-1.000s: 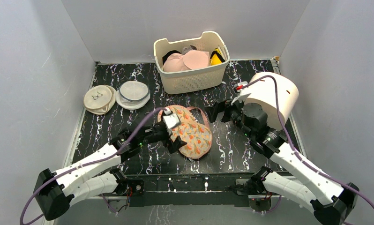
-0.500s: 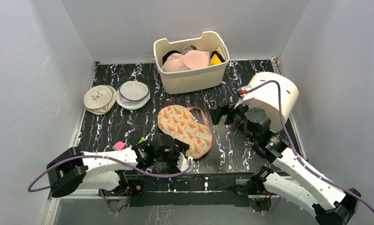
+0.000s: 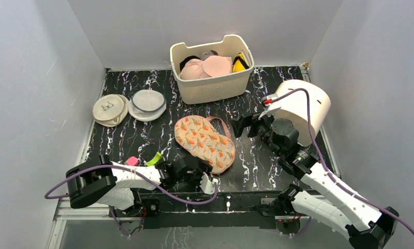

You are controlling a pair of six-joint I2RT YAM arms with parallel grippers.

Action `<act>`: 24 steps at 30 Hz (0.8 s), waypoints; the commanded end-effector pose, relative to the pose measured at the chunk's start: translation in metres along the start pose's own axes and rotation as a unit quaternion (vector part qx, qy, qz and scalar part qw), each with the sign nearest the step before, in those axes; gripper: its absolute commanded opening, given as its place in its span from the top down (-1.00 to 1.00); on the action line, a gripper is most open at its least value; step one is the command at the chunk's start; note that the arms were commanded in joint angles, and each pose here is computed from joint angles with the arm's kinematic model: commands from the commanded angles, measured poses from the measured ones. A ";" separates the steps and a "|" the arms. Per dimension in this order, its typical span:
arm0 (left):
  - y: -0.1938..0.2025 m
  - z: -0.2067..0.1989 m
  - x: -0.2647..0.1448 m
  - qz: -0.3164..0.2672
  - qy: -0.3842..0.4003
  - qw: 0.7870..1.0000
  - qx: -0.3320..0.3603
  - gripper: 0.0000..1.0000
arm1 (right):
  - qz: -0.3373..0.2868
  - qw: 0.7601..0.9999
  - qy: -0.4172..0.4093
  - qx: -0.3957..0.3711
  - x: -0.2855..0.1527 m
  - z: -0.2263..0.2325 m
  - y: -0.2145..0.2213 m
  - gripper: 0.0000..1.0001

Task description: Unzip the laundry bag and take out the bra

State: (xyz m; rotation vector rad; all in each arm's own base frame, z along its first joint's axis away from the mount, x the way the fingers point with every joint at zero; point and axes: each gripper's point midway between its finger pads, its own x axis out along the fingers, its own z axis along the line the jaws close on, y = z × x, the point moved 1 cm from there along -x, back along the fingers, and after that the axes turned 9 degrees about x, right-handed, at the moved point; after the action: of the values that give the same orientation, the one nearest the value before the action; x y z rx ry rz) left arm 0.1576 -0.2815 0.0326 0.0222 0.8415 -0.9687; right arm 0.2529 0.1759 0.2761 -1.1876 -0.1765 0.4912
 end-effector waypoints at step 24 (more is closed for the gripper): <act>0.020 0.122 -0.050 0.021 -0.218 0.912 -0.348 1.00 | -0.022 0.999 -0.041 -0.025 0.005 0.002 0.015 -0.96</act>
State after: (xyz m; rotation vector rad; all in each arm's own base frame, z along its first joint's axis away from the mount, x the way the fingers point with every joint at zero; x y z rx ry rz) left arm 0.2020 -0.2824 0.0988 -0.5024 0.8344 -0.7059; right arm 0.2533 0.1819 0.2491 -1.2129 -0.1950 0.5256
